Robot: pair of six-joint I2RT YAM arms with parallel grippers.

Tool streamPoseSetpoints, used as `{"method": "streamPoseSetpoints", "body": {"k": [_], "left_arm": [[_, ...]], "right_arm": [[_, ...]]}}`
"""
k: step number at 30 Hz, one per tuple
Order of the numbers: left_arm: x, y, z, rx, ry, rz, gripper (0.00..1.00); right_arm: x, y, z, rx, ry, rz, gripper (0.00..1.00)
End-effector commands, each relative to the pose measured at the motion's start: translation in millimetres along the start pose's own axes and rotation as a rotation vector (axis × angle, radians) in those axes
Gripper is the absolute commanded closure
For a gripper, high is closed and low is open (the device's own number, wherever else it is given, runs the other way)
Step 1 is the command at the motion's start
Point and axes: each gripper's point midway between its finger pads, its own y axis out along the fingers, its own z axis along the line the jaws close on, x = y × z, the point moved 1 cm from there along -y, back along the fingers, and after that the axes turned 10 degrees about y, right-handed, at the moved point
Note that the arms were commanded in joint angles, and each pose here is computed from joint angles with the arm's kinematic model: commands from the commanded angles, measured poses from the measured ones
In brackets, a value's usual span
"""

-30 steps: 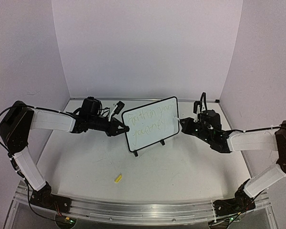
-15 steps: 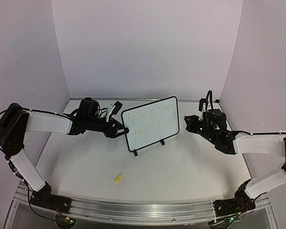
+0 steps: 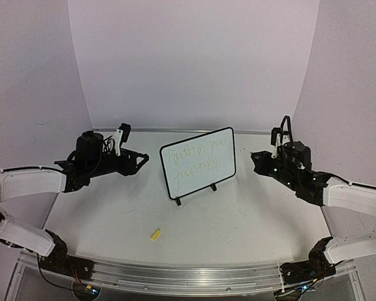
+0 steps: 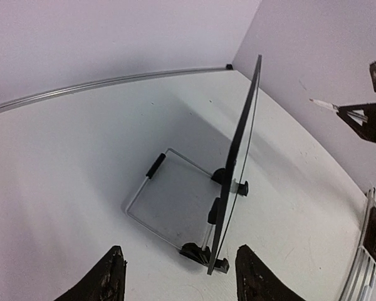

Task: Write a sentence on the whiteboard
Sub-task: Pick up the pen cap from the center of the board.

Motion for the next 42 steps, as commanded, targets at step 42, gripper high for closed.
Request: {"method": "streamPoseSetpoints", "body": {"k": [42], "left_arm": [[-194,-26,-128,0.111,-0.124,0.618,0.65]], "right_arm": [[-82,-40,-4,0.123,0.153,0.357,1.00]]}}
